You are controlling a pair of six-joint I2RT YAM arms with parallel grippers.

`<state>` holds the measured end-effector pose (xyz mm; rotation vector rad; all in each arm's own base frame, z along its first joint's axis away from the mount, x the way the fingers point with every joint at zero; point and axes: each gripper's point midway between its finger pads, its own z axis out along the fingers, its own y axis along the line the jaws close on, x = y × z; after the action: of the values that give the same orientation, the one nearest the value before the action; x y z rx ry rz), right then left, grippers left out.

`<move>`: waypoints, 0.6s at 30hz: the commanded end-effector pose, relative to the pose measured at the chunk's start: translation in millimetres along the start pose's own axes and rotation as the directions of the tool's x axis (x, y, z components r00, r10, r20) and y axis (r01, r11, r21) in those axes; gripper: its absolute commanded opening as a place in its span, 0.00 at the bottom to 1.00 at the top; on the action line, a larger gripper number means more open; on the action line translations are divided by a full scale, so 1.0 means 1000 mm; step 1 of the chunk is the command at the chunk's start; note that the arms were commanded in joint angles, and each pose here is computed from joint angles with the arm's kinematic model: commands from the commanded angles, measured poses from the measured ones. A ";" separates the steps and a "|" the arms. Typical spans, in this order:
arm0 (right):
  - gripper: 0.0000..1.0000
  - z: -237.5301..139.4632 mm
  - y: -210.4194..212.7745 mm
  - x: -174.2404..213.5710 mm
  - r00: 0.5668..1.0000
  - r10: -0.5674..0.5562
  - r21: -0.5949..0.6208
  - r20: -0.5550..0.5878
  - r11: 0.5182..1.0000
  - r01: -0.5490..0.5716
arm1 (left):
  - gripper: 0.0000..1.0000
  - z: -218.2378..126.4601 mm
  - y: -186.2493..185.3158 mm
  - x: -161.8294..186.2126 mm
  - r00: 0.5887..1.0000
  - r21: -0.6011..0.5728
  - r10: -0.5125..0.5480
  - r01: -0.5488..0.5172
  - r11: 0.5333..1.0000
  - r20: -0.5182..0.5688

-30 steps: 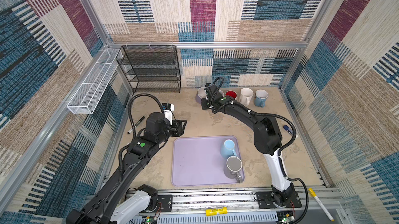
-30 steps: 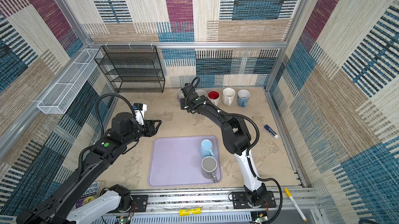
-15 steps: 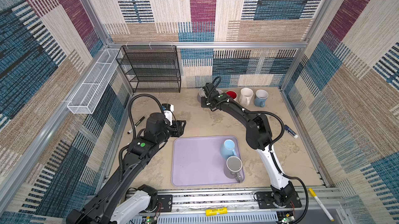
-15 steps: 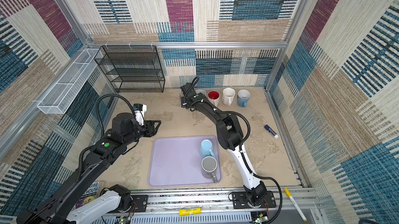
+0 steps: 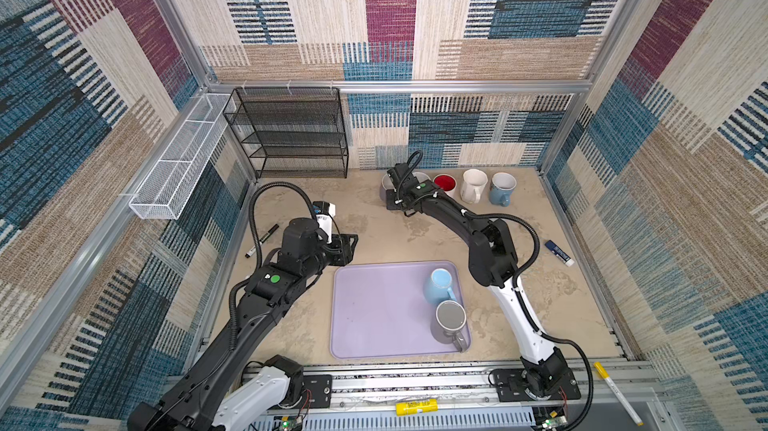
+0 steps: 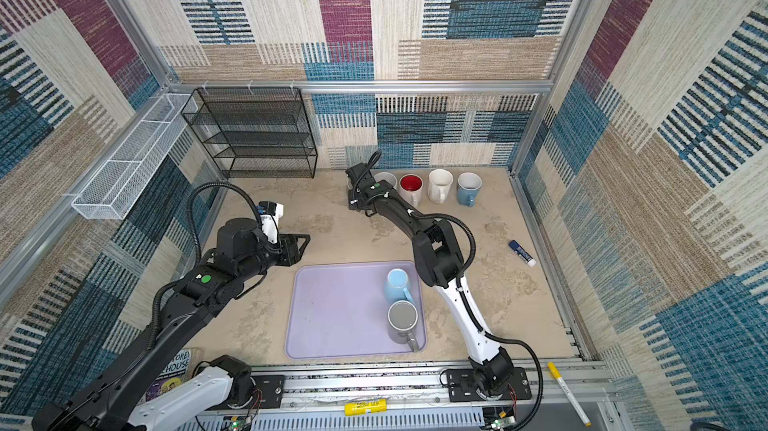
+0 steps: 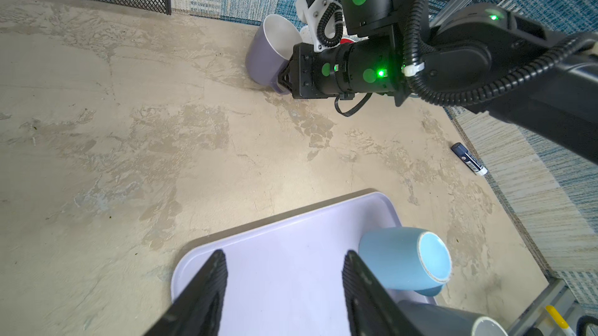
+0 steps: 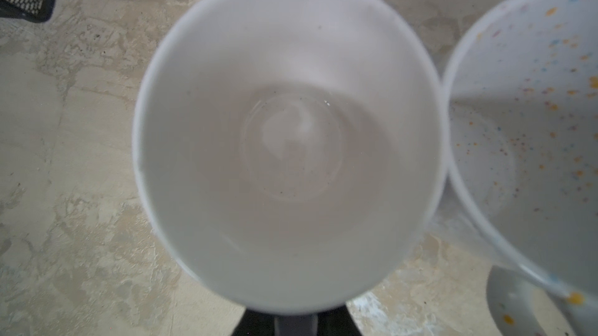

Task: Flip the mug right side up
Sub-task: 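Lower the lavender mug upright beside the cream speckled mug with the right gripper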

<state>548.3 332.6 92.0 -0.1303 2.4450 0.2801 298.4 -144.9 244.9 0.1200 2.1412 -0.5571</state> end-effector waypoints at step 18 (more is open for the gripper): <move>0.12 0.007 -0.002 -0.009 0.999 -0.037 0.028 0.028 0.999 0.036 | 0.58 0.001 -0.002 0.000 1.000 0.007 0.012 -0.012 1.000 -0.007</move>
<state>549.9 332.2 80.3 -0.1709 2.4697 0.2417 298.3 -145.0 241.2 0.1218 2.1556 -0.5533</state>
